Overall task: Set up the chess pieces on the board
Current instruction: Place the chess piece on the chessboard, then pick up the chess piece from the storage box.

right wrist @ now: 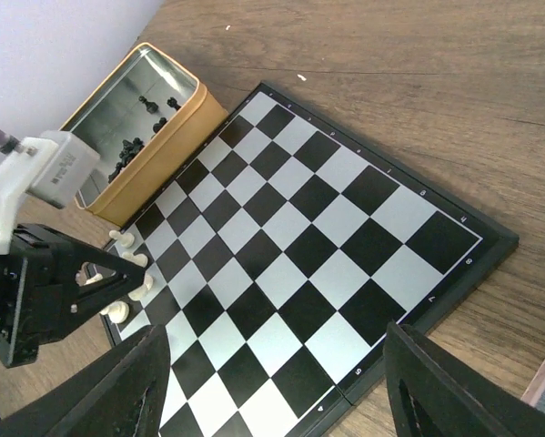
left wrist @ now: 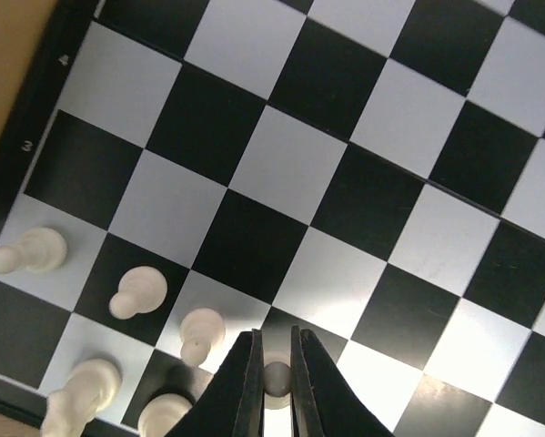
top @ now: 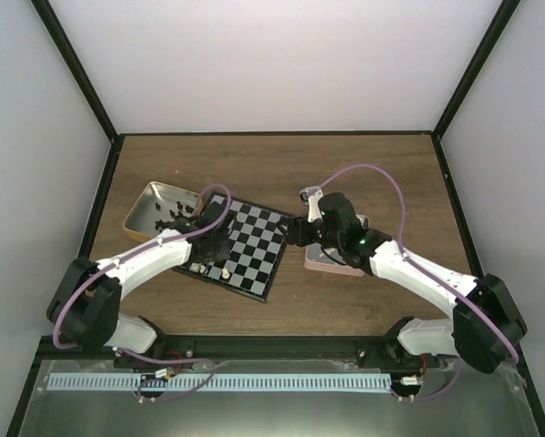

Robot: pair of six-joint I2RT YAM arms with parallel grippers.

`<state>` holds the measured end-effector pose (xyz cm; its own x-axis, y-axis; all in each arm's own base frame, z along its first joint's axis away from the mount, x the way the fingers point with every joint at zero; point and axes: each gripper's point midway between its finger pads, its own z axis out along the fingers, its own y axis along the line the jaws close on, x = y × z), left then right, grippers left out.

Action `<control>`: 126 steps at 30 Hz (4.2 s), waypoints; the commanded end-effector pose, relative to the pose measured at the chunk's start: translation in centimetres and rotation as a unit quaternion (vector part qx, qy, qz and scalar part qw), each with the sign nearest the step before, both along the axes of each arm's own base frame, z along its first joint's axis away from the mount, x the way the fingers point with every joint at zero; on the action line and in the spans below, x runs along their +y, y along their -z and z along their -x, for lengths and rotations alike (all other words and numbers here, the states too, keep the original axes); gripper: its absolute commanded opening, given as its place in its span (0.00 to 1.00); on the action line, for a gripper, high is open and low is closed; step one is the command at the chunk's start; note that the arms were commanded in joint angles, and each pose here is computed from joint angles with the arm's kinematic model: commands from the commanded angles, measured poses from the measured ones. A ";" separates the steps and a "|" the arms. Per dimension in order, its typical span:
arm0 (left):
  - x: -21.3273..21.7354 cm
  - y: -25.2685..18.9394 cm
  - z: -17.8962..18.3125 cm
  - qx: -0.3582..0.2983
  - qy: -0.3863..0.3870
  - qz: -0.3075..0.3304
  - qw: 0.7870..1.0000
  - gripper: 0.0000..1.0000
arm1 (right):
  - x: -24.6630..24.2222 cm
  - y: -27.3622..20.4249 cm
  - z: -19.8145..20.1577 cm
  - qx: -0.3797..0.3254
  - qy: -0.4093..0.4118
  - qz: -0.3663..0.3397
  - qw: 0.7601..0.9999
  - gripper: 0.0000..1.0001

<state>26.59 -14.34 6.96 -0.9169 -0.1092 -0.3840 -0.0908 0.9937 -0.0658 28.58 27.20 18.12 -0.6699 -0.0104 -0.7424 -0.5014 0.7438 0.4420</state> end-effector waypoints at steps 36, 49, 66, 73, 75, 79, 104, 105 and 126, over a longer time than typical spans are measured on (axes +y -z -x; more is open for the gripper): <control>-0.4 2.6 1.2 0.013 0.016 -0.008 1.000 0.09 | 0.4 1.3 -0.3 0.020 0.006 0.004 1.000 0.66; -1.2 1.4 0.7 0.004 0.021 0.007 1.000 0.17 | 0.5 1.2 -0.3 0.021 0.005 0.002 1.000 0.66; -1.2 1.9 0.5 0.006 0.021 0.003 1.000 0.08 | 0.2 1.3 -0.4 0.019 0.012 0.008 1.000 0.66; -1.2 1.8 0.3 -0.001 0.025 0.001 1.000 0.09 | 0.0 1.5 -0.3 0.021 0.015 0.011 1.000 0.66; -1.2 1.8 0.2 -0.003 0.025 0.002 1.000 0.09 | 0.0 1.5 -0.4 0.022 0.016 0.011 1.000 0.66; -1.4 1.7 0.2 -0.004 0.028 0.005 1.000 0.09 | -0.3 1.5 -0.4 0.023 0.023 0.015 0.999 0.66; -5.2 -11.7 -1.6 -0.155 0.077 0.161 0.972 0.40 | -16.0 11.4 -1.4 0.205 0.287 0.228 0.907 0.37; -5.4 -11.8 -1.5 -0.159 0.081 0.167 0.970 0.40 | -15.9 11.7 -1.5 0.206 0.279 0.233 0.908 0.37; -6.6 -13.5 -1.5 -0.187 0.103 0.210 0.954 0.43 | -16.2 15.3 -2.9 0.220 0.263 0.288 0.894 0.26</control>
